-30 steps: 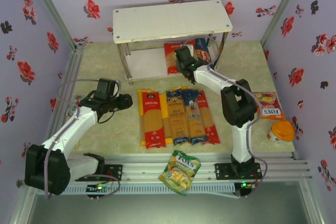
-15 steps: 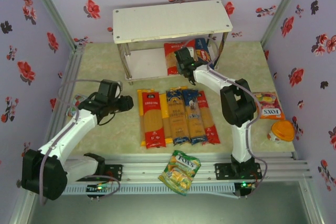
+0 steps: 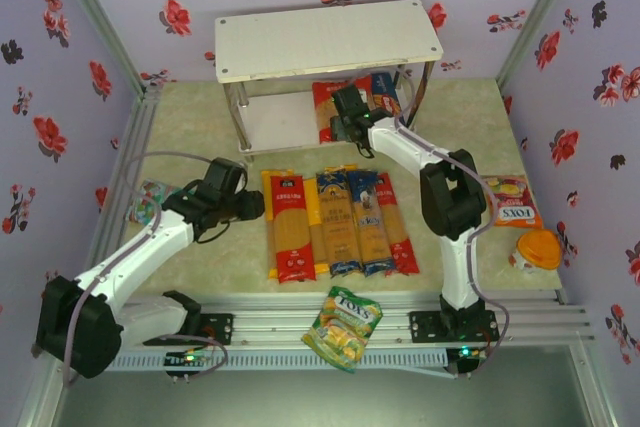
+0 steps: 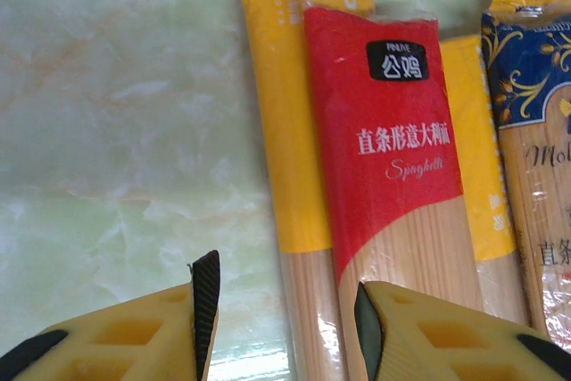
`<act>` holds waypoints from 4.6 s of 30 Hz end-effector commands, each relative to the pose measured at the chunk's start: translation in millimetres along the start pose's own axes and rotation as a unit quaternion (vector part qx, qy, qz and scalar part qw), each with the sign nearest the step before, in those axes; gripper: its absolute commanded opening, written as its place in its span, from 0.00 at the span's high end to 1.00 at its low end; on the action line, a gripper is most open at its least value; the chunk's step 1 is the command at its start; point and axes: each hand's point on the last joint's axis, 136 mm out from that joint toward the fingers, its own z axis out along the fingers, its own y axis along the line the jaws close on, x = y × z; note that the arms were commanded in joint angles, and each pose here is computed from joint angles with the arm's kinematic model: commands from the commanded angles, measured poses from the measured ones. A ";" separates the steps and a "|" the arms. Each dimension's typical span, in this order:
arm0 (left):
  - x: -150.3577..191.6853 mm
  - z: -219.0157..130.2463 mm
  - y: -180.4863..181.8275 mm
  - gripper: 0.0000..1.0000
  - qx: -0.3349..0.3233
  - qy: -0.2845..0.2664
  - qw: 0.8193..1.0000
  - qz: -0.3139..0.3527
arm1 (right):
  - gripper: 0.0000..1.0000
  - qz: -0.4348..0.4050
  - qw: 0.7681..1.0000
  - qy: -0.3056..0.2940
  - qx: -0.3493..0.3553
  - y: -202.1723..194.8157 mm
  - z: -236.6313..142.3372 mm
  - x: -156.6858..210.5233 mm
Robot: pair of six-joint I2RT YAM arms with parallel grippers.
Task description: Place and organize the pasta boxes and bags onto the shelf
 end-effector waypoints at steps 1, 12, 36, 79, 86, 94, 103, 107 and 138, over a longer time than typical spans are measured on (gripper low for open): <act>3.2 -1.7 -5.4 0.53 -0.009 0.004 1.000 -0.004 | 0.21 0.005 1.000 -0.020 -0.024 0.0 -38.2 -14.4; 31.2 16.6 -33.9 0.45 -0.010 0.045 0.999 0.015 | 0.06 0.006 0.995 -0.028 -0.098 12.6 -122.0 16.0; 60.7 52.1 -58.1 0.28 0.011 0.121 0.993 -0.010 | 0.01 0.032 0.990 -0.060 -0.122 -8.4 -162.8 29.8; -80.2 -2.5 -81.2 1.00 0.170 0.001 0.984 -0.052 | 0.01 0.057 0.987 -0.075 -0.129 -15.7 -179.9 18.6; -146.6 23.4 -84.3 1.00 0.183 -0.052 0.982 -0.022 | 0.01 0.050 0.989 -0.063 -0.128 -9.1 -174.2 17.2; -212.3 75.9 -92.8 1.00 0.192 -0.097 0.976 -0.006 | 0.01 0.041 0.990 -0.053 -0.126 -3.2 -167.2 14.2; -261.8 82.1 -101.5 1.00 0.198 -0.145 0.969 -0.001 | 0.01 0.026 0.990 -0.043 -0.131 5.5 -158.9 11.8; -267.1 86.7 -100.3 1.00 0.193 -0.150 0.970 -0.001 | 0.01 0.027 0.990 -0.032 -0.137 9.1 -152.4 18.9; -277.4 168.5 -77.0 0.84 0.096 -0.199 0.975 0.000 | 0.02 -0.015 0.982 0.031 -0.184 61.3 -130.6 84.3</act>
